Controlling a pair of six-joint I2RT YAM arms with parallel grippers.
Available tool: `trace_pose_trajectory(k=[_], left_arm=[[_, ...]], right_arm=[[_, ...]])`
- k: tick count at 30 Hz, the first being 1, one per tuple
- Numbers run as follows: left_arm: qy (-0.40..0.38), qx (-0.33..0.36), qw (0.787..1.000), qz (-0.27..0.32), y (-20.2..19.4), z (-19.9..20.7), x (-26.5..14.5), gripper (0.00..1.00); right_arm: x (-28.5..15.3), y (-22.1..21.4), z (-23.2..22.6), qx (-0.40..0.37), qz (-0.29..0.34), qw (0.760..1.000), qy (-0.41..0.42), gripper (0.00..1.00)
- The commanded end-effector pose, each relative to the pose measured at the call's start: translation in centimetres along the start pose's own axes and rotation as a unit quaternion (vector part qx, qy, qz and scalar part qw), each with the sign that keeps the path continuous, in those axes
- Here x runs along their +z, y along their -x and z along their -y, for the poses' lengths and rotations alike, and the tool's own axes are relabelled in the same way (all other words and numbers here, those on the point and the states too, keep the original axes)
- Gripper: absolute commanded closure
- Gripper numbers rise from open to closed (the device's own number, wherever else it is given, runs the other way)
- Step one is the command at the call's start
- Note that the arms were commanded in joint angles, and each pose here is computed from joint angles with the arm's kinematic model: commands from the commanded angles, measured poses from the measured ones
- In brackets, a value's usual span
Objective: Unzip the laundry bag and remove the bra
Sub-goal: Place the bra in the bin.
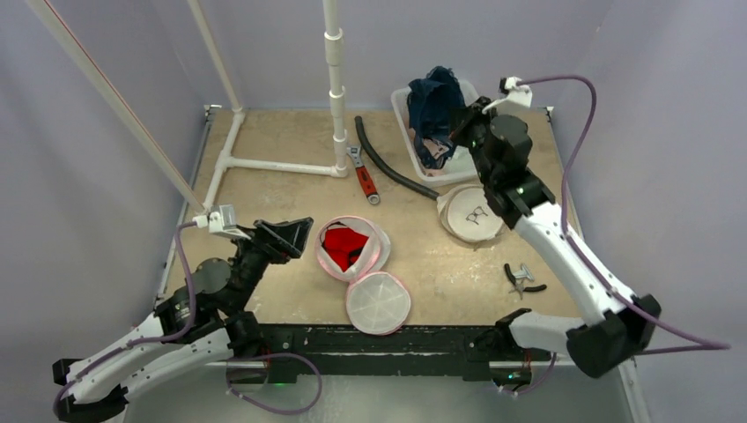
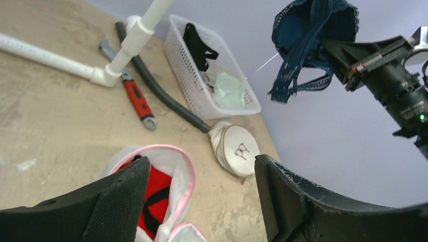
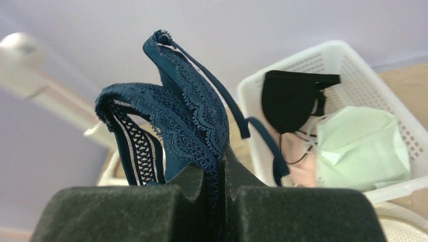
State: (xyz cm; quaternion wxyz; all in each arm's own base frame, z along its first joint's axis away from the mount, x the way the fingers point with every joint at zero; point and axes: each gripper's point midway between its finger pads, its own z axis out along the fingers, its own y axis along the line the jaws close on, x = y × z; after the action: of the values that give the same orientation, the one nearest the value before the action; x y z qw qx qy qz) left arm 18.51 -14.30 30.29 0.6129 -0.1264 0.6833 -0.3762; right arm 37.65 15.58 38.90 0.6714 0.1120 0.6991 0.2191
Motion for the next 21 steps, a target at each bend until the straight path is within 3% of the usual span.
trace_pose_trajectory(k=[1,11,21], left_arm=[[0.054,-0.034,0.998,-0.005,-1.9,-2.8,0.1,0.26],[0.107,-0.008,0.994,-0.030,-4.6,-5.5,0.4,0.28],[0.126,0.027,0.989,-0.072,-7.4,-6.1,1.3,0.29]], right_arm=[[4.2,1.5,1.6,0.038,0.009,0.999,-0.008,1.00],[15.5,-3.0,7.3,0.047,-0.046,0.998,0.006,1.00],[23.6,-7.8,12.1,0.070,-0.072,0.995,0.001,1.00]])
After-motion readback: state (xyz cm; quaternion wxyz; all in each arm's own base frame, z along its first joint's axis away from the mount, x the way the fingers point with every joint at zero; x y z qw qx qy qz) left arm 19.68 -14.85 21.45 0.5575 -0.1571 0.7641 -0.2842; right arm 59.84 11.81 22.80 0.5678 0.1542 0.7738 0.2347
